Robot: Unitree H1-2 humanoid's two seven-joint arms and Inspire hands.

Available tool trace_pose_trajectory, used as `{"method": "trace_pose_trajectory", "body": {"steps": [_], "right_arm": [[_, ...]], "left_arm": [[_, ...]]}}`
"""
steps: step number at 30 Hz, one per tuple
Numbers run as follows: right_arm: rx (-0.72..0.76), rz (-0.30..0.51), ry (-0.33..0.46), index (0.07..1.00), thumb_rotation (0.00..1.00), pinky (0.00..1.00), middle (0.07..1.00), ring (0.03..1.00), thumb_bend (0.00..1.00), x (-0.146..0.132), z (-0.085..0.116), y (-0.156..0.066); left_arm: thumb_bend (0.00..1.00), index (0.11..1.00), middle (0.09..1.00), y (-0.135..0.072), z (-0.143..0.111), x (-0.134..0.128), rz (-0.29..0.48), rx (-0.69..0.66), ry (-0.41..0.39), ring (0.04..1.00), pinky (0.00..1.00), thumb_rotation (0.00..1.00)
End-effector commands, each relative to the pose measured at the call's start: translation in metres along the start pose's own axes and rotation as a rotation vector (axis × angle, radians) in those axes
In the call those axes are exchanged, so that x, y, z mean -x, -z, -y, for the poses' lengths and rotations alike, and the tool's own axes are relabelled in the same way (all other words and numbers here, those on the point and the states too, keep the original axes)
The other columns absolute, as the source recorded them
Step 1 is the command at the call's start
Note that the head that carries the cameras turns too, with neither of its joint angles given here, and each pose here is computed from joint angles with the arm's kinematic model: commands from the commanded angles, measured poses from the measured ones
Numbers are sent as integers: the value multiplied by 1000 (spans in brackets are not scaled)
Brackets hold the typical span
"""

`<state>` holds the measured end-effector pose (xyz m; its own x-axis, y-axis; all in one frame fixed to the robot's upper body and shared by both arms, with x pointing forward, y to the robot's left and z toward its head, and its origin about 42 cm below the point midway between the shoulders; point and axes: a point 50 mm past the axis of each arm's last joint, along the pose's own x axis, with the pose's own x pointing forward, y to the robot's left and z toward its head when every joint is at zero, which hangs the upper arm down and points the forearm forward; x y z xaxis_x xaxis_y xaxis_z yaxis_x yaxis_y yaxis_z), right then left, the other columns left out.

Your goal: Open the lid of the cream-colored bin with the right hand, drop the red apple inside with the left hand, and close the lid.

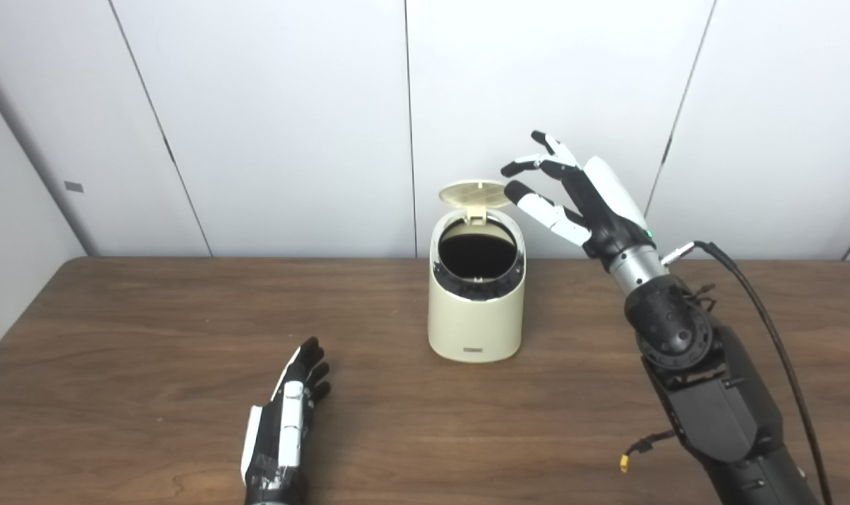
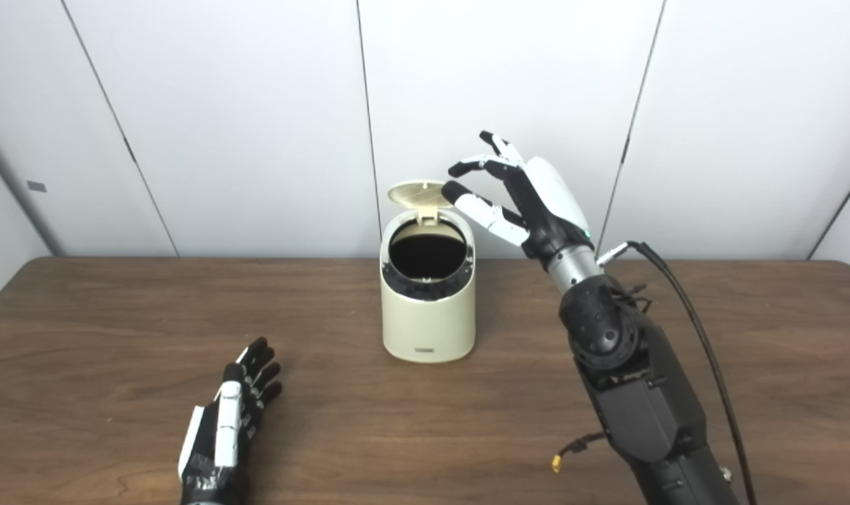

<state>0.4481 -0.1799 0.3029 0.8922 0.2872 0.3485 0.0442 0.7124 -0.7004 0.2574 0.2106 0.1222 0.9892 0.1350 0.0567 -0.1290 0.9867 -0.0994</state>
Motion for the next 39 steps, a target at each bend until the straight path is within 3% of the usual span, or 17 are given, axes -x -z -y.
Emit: {"method": "trace_pose_trajectory", "body": {"steps": [1,17,23,39], "right_arm": [[26,86,36,708,1000,958,985,1000,529,-8,17,-14],[51,65,-40,726,1000,1000,996,1000,553,19,5,-6],[85,71,-81,742,1000,1000,985,1000,606,28,-2,-5],[145,77,-156,773,1000,1000,976,1000,566,40,-23,-1]], "left_arm": [[579,938,932,-18,8,-7,76,13,12,918,901,962],[589,945,944,-18,11,-11,81,28,19,932,915,933],[598,944,944,-17,11,-11,80,27,19,933,916,934],[591,963,955,-17,13,-12,83,29,25,943,929,947]]}}
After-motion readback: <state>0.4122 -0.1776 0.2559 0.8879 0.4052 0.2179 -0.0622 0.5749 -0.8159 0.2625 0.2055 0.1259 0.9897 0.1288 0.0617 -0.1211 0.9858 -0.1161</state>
